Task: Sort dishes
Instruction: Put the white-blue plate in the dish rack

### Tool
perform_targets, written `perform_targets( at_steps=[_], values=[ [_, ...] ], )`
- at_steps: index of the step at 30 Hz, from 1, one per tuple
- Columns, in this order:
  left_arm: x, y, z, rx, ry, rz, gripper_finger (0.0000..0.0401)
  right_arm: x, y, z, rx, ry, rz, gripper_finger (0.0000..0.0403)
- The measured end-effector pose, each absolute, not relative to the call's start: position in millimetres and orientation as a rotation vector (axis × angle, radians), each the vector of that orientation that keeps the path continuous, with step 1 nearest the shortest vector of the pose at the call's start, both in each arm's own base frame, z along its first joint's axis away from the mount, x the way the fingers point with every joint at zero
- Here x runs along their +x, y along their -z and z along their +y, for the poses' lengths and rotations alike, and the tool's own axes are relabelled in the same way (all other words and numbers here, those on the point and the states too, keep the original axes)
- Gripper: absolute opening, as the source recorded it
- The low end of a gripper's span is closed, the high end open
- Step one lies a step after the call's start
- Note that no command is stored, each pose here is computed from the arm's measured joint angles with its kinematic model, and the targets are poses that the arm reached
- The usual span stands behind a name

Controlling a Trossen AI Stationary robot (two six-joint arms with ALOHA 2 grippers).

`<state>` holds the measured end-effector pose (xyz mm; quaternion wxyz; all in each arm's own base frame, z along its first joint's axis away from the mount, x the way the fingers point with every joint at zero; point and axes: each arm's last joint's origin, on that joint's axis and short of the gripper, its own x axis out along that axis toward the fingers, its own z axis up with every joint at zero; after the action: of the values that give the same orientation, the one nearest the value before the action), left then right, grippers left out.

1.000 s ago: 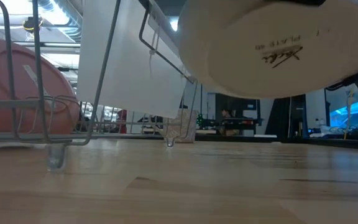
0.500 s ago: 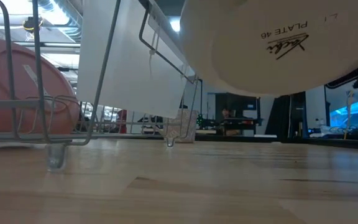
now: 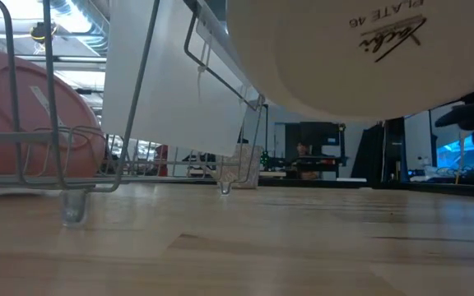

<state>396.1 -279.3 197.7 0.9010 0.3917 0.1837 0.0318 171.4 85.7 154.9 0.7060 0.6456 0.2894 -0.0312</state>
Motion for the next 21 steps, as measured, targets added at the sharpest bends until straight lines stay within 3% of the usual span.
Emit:
perform_targets(
  at_steps=[10, 21],
  values=[
    [389.1, -213.8, -299.1, 0.772, -0.055, 0.229, 0.0014, 172.5, -155.0, 81.2, 1.355, 0.162, 0.511, 0.0136],
    [385.4, -265.2, -322.7, 0.804, -0.063, 0.094, 0.0014, 171.3, -151.5, 74.7, 1.170, 0.295, 0.402, 0.0136]
  ],
)
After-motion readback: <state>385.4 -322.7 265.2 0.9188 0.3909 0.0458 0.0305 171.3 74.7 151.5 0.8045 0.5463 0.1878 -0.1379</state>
